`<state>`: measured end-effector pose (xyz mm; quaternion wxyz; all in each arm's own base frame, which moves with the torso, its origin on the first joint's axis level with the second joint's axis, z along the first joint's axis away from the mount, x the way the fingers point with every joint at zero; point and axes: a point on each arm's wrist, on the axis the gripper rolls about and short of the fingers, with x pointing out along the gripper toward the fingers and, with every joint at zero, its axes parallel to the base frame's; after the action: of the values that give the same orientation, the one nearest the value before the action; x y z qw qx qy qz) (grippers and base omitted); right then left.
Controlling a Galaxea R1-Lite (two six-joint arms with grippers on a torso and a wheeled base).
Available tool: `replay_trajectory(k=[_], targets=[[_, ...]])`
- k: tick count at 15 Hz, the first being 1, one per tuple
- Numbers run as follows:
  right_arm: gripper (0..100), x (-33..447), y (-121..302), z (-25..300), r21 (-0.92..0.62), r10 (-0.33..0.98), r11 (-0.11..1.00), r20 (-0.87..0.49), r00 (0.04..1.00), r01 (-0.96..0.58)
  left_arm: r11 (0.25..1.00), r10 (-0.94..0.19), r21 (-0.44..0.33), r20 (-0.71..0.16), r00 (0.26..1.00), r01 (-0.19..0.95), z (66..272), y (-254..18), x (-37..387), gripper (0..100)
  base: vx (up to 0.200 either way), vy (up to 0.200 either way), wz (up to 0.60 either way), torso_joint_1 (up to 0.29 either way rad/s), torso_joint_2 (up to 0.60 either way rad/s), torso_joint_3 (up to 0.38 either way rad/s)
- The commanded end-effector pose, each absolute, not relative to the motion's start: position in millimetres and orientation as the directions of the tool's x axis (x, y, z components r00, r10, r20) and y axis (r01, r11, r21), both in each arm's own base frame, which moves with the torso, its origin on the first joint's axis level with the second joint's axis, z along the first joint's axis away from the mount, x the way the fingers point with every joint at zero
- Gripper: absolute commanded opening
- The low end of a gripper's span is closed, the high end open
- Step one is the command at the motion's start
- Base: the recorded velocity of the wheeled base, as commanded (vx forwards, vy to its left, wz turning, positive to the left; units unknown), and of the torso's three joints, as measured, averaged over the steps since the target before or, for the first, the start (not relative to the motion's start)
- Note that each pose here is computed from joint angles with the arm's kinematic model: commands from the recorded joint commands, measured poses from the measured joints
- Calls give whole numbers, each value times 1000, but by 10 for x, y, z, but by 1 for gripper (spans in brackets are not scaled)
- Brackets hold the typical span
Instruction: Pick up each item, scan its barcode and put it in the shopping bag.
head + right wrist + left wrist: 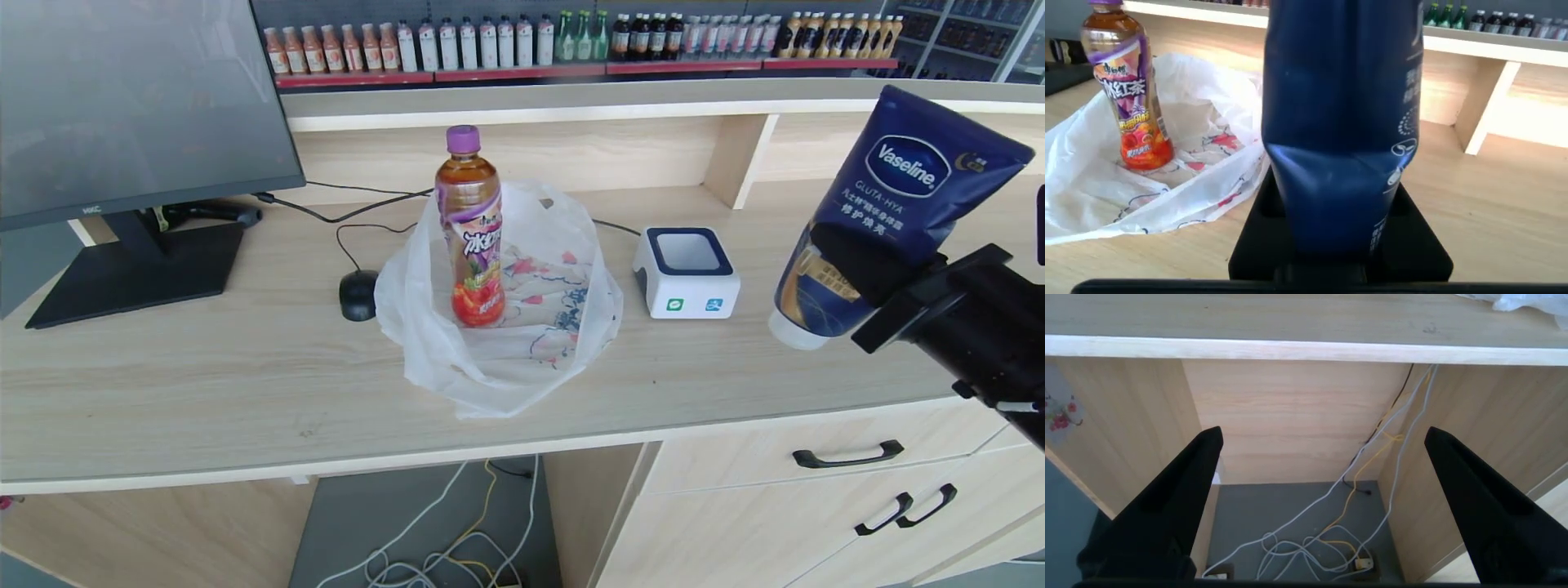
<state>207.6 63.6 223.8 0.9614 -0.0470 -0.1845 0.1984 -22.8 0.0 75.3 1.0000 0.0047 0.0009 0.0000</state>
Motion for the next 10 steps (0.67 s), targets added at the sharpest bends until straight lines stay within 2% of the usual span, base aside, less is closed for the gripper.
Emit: replay_trajectory(k=[1, 10], targets=[[0, 2067, 624, 2296, -165, 394, 919, 359, 846, -358, 1000, 0, 8, -2, 1000, 0, 753, 0, -228, 100, 0, 0, 0, 0, 0, 0], [0, 2189, 658, 2399, -147, 390, 921, 393, 833, -362, 1000, 2, -2, -2, 1000, -2, 753, 0, -228, 100, 0, 200, 0, 1, 4, 3]])
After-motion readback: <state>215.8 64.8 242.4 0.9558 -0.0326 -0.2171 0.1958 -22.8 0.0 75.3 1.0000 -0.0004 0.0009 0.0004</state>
